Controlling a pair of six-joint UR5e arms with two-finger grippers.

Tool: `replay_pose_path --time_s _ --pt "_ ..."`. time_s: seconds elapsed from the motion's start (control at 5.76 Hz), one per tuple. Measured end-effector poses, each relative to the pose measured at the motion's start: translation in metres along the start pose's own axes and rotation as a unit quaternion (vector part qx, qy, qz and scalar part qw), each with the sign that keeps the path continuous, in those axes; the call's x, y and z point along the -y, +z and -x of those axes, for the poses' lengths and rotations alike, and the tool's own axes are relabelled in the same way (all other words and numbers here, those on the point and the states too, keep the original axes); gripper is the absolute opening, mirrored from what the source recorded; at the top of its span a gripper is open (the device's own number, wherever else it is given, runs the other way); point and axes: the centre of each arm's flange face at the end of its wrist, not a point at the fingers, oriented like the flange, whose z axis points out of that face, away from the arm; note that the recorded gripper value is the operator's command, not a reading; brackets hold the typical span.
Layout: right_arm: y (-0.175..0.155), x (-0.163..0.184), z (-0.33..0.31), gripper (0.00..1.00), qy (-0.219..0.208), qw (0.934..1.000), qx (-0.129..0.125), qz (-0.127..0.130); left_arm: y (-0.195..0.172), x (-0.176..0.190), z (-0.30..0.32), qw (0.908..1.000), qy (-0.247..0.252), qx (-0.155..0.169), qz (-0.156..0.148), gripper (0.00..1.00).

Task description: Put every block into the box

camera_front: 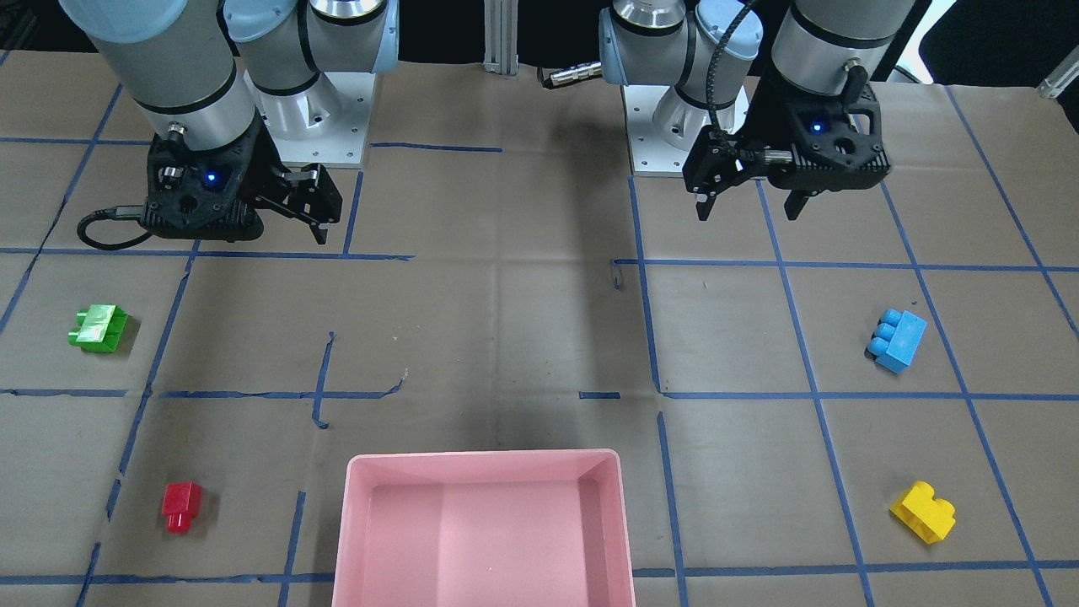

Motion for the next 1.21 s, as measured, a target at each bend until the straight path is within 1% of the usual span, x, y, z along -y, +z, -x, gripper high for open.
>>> replay_pose_path --time_s 0.17,0.35,0.52,0.69,0.87,1.04,1.21 --pt "0.001 0.000 0.000 1.00 -0.003 1.0000 -0.001 0.001 0.005 0.006 0.045 0.9997 -0.021 0.001 0.009 1.00" --pt "0.000 0.000 -0.005 1.00 -0.024 0.9997 -0.003 0.000 0.009 0.011 0.106 0.9995 -0.029 0.001 0.015 1.00" --pt "-0.004 0.003 -0.027 1.00 -0.058 0.9983 -0.004 -0.005 0.014 0.008 0.177 0.9996 -0.022 -0.001 0.020 1.00" --pt "-0.009 0.007 -0.075 1.00 -0.078 0.9969 -0.003 -0.009 0.019 -0.003 0.250 0.9997 -0.007 -0.005 0.024 1.00" --pt "-0.008 0.010 -0.143 1.00 -0.080 0.9968 0.003 -0.009 0.026 -0.019 0.312 0.9995 0.015 -0.010 0.026 1.00" --pt "-0.002 0.008 -0.214 1.00 -0.068 0.9976 0.008 -0.011 0.031 -0.035 0.353 0.9988 0.039 -0.014 0.028 1.00" --pt "0.010 0.002 -0.267 1.00 -0.055 0.9982 0.002 -0.023 0.034 -0.042 0.370 0.9964 0.079 -0.017 0.028 1.00"
